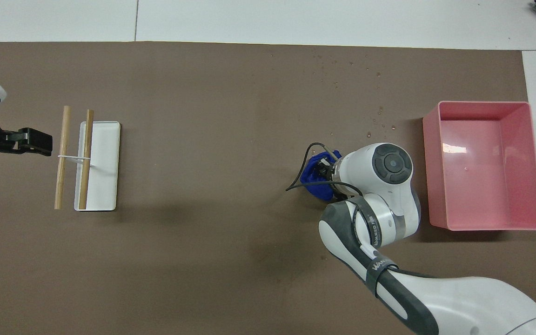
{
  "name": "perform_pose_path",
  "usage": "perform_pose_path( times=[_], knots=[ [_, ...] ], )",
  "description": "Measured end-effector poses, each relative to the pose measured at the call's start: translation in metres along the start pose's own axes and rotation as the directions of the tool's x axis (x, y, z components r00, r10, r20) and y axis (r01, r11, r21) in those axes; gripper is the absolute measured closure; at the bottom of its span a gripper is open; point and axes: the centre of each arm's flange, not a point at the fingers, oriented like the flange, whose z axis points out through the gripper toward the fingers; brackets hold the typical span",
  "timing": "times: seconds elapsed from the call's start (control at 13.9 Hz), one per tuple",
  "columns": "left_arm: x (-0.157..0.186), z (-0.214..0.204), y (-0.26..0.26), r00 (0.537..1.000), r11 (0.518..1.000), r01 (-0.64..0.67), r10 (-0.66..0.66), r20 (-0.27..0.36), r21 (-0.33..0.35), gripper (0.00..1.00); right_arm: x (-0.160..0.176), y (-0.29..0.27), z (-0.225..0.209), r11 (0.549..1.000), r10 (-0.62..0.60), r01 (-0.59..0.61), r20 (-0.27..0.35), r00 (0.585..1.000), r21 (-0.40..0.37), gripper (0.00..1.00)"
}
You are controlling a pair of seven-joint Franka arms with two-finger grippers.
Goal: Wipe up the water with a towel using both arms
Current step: 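Drag the towel with the right gripper across the water toward the robot, then carry the towel with the right gripper into the pink bin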
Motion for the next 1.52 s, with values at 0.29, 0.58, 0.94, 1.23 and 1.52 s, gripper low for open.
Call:
perform_pose_path(
  times=[0.29, 0.58, 0.94, 1.23, 1.52],
  knots=[
    [-0.015, -0.006, 0.003, 1.000, 0.997, -0.028, 0.028, 0.003, -0.071, 0.00, -0.018, 0.036, 0.003, 0.986, 0.001, 0.006, 0.042, 0.999, -0.166, 1.00],
    [-0.014, -0.013, -0.007, 0.999, 0.993, -0.014, 0.010, -0.038, -0.121, 0.00, -0.027, 0.068, 0.007, 0.947, 0.012, 0.016, 0.084, 0.996, -0.321, 1.00],
    [-0.008, -0.009, 0.009, 0.995, 0.991, -0.041, 0.029, -0.097, -0.125, 0.00, -0.059, 0.104, 0.004, 0.839, 0.000, 0.081, 0.149, 0.989, -0.538, 1.00],
    [-0.006, -0.010, 0.017, 0.990, 0.990, -0.069, 0.054, -0.127, -0.121, 0.00, -0.084, 0.109, -0.028, 0.824, -0.080, 0.158, 0.165, 0.983, -0.544, 1.00],
    [-0.006, -0.013, 0.003, 0.992, 0.991, -0.064, 0.050, -0.118, -0.118, 0.00, -0.033, 0.101, -0.117, 0.900, -0.158, 0.209, 0.161, 0.974, -0.383, 1.00]
  ],
)
